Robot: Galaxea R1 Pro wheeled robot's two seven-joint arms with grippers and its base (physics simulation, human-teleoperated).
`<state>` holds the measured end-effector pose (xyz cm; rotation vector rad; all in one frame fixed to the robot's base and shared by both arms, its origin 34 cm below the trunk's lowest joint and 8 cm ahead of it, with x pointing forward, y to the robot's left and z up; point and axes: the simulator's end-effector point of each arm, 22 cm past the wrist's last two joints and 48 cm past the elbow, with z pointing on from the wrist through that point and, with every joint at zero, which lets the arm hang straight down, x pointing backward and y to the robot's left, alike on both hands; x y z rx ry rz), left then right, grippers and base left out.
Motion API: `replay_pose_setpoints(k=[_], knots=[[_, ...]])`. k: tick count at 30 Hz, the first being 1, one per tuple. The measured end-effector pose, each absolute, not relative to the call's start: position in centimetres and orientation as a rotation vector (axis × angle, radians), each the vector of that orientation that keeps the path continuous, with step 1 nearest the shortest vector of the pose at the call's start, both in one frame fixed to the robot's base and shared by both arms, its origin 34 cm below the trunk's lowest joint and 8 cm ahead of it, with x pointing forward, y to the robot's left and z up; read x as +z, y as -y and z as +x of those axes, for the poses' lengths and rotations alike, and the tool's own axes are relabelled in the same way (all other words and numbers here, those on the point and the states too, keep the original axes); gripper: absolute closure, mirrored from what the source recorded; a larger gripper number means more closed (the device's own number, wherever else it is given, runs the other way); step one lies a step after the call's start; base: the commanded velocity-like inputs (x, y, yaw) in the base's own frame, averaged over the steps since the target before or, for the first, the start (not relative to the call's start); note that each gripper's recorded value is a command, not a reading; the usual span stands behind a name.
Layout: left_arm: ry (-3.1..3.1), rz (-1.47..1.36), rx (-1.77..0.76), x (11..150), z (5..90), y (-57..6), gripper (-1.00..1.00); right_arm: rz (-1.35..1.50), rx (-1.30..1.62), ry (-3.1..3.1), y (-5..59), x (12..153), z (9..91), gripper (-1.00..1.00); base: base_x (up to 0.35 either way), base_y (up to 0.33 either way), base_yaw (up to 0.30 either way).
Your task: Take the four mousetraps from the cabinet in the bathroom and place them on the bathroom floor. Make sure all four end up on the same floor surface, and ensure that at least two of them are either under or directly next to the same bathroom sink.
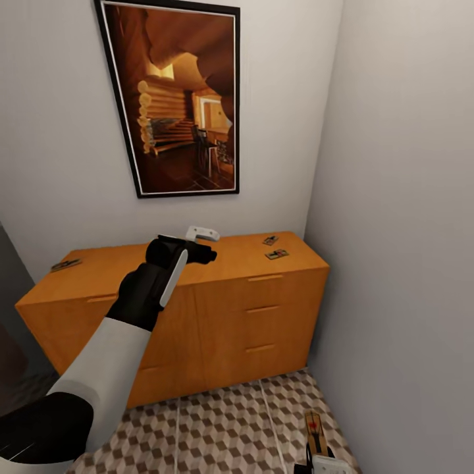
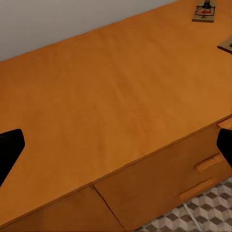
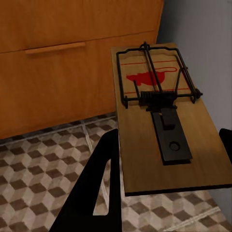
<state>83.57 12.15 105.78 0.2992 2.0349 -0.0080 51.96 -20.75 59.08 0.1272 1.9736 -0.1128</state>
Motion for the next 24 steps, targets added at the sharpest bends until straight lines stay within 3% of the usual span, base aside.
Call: replay_pose_setpoints(k=[9, 24], knots=[[-2.07, 0.329, -0.037, 104.2, 83.5, -11.4, -1.0, 0.127, -0.113, -1.973, 20.7, 59.1, 52.0, 1.0, 0.159, 0.0, -0.146], [-2.11, 0.333, -0.03, 102.6, 83.4, -11.7, -1.0, 0.127, -0.111, -1.968, 20.7, 59.3, 52.1, 1.0, 0.011, 0.0, -0.15]])
